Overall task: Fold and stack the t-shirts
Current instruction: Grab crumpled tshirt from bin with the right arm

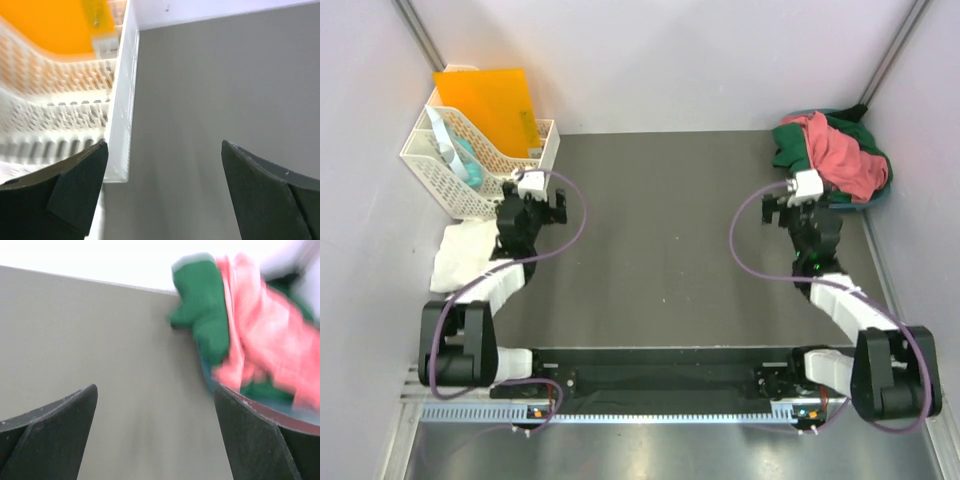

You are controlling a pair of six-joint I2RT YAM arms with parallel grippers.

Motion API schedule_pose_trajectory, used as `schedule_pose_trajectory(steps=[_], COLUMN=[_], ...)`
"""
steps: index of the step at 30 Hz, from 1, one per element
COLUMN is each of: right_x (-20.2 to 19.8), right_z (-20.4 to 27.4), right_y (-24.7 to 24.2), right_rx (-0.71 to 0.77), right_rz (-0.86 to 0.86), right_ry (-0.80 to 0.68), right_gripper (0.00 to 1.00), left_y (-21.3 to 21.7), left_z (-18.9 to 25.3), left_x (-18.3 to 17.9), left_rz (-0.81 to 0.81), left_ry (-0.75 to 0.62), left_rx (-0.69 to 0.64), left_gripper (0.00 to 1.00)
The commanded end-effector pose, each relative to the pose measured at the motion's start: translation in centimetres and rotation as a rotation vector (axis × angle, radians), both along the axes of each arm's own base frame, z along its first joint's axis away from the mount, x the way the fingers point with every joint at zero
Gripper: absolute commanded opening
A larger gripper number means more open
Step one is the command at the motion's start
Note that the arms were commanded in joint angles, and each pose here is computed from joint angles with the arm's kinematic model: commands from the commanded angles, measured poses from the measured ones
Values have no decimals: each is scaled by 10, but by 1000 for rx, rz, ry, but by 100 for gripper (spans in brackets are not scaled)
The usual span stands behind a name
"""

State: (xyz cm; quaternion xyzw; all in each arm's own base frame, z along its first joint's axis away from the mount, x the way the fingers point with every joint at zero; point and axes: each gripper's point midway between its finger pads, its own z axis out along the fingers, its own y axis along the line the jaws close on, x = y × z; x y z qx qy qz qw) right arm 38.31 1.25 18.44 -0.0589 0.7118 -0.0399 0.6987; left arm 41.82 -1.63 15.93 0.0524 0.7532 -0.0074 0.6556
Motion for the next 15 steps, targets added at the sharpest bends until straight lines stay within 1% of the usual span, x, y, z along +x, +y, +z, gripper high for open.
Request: schedule_pose_trajectory(steps=[1, 2, 3, 4, 5, 6, 7, 8, 9, 10, 11, 12, 13, 14, 15], right_x=[6, 8, 1, 11, 16, 12, 13, 16, 15, 22, 26, 27, 35, 39, 40], right_z=[76, 74, 69, 110, 116, 117, 146, 142, 142, 154, 156, 152, 150, 144, 133], right_y=[32, 33, 30, 16, 7, -3, -11, -12, -16, -28, -33, -37, -41, -43, -43], right_rx=[-379, -434, -454, -481, -494, -527, -567, -610, -622, -627, -629, -627, -635, -648, -650], right_rz=[336, 375, 393, 303, 258, 221, 189, 209, 204, 129, 101, 86, 84, 86, 104], right_ry=[134, 198, 293, 258, 280, 330, 306, 344, 372, 374, 377, 411, 438, 471, 528], right_gripper=[100, 100, 100, 100, 100, 100, 100, 100, 100, 100, 100, 100, 100, 100, 100], left_y=[-17, -20, -20, -18, -14, -11, -6, -1, 13, 16, 17, 16, 14, 14, 18], left_z=[78, 51, 87, 94, 105, 112, 118, 132, 136, 140, 145, 138, 137, 138, 131], left_x=[4, -13, -6, -7, -13, -13, -13, -14, -15, -15, -15, -21, -22, -18, -19], left_rz=[-202, -264, -279, -297, -295, -290, -299, -265, -193, -185, -192, -223, -250, -258, -225], left_ry=[18, 199, 174, 195, 249, 249, 241, 223, 241, 237, 232, 275, 290, 313, 376], left_rx=[247, 260, 301, 346, 364, 388, 460, 474, 497, 527, 553, 569, 593, 604, 636], left_gripper=[99, 99, 99, 99, 99, 99, 99, 99, 98, 99, 99, 99, 99, 99, 99])
